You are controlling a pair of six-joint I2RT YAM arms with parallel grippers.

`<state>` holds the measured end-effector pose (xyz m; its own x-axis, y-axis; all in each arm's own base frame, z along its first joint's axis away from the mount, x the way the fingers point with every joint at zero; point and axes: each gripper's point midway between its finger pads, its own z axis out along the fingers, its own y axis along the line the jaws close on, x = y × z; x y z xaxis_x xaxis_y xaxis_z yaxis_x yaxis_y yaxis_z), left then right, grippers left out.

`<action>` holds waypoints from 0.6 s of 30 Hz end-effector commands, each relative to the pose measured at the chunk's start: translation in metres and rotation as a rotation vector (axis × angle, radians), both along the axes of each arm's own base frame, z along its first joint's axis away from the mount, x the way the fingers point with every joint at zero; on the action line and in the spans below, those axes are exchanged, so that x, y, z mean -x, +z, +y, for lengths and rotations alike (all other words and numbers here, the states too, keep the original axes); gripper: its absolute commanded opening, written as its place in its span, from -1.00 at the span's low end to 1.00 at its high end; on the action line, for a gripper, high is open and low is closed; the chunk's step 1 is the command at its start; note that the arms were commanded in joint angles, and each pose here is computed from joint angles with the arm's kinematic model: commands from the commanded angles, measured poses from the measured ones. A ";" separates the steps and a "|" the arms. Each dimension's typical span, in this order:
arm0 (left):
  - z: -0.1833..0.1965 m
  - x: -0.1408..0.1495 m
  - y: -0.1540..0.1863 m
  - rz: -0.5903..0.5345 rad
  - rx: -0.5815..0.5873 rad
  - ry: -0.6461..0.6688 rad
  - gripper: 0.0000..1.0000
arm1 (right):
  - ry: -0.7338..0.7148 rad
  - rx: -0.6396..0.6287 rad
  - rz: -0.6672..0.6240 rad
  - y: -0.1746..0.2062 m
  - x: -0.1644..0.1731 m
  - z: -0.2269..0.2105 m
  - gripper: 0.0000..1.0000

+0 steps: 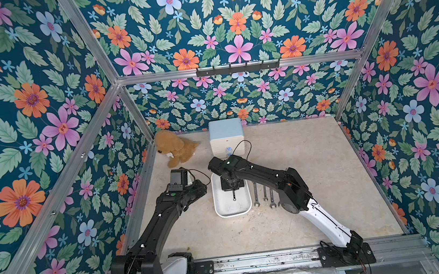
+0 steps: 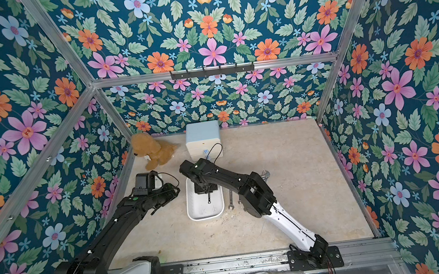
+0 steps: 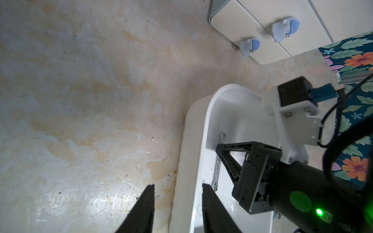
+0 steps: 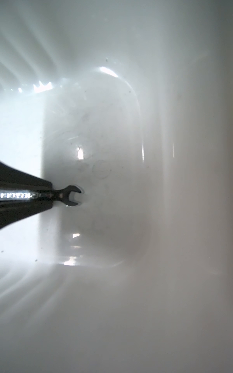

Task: Take out the wrench from the storage box
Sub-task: Pick up the wrench from the storage box.

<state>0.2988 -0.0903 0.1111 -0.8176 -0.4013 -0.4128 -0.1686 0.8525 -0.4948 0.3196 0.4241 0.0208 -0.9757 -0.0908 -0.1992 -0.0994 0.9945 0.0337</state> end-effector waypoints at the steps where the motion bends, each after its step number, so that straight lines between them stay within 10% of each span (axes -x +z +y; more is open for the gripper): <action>1: 0.002 0.000 0.000 -0.006 -0.017 -0.001 -0.13 | 0.036 0.004 0.043 -0.006 0.008 -0.001 -0.78; 18: 0.002 -0.001 0.001 -0.007 -0.014 -0.003 -0.13 | 0.063 0.071 0.112 -0.006 0.034 -0.012 -0.48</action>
<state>0.2989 -0.0899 0.1109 -0.8173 -0.4014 -0.4134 -0.1697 0.8533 -0.4929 0.2952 0.4223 0.0209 -0.9773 -0.1709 -0.1249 -0.1738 0.9847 0.0121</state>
